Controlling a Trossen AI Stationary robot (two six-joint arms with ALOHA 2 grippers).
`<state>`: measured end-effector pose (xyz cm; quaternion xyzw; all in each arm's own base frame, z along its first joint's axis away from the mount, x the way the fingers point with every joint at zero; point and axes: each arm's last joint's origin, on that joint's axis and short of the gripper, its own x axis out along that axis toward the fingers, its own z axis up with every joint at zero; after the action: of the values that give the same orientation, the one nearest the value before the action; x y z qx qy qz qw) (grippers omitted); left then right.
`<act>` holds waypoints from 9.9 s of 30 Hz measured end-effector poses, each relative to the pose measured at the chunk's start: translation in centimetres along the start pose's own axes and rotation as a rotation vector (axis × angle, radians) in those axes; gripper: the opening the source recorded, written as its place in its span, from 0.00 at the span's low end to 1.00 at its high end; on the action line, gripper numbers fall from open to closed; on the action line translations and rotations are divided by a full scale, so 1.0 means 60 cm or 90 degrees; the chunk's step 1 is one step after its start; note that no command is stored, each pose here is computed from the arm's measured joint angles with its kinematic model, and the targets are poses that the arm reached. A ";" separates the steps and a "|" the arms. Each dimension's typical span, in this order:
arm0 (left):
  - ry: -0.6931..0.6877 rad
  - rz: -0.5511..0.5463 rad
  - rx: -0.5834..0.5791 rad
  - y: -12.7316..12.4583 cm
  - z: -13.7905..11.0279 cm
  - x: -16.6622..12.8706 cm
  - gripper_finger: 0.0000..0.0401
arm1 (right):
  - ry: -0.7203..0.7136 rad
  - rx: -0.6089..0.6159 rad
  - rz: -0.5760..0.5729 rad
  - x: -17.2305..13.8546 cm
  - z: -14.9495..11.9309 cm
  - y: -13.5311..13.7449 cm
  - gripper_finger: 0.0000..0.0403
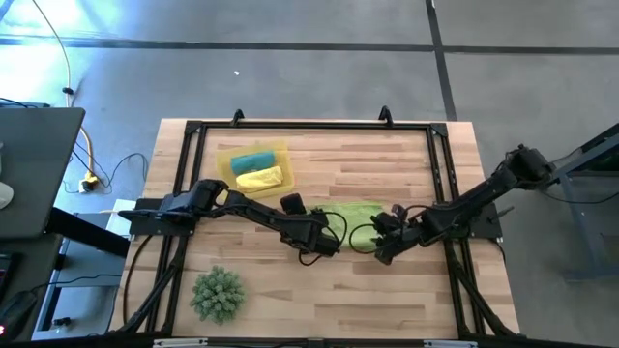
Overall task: Roll microfiber towels into tight, uniform cylinder then place into a basket
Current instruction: Roll the green microfiber towel
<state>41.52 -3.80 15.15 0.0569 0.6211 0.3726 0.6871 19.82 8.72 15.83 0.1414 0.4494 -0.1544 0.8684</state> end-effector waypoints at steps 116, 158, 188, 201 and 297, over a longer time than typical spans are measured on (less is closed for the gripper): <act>-0.319 -0.207 0.721 -0.182 -0.045 -0.130 0.33 | -0.113 -0.795 0.083 0.023 -0.115 0.145 0.41; -0.269 -0.323 0.373 -0.232 -0.063 -0.125 0.02 | -0.087 -0.596 0.120 0.054 -0.127 0.157 0.00; -0.071 -0.561 -0.029 -0.193 -0.031 -0.156 0.01 | 0.020 -0.108 0.267 -0.002 -0.058 0.137 0.00; -0.111 -0.495 -0.056 -0.175 -0.022 -0.184 0.01 | 0.041 -0.036 0.246 0.006 -0.063 0.135 0.00; -0.098 -0.526 -0.140 -0.220 -0.050 -0.191 0.01 | -0.040 -0.354 0.384 0.009 -0.054 0.141 0.00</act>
<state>45.23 -21.07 16.65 -0.2429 0.4953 0.1247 0.8247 21.07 17.63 14.49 0.0217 0.3856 0.2301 0.8933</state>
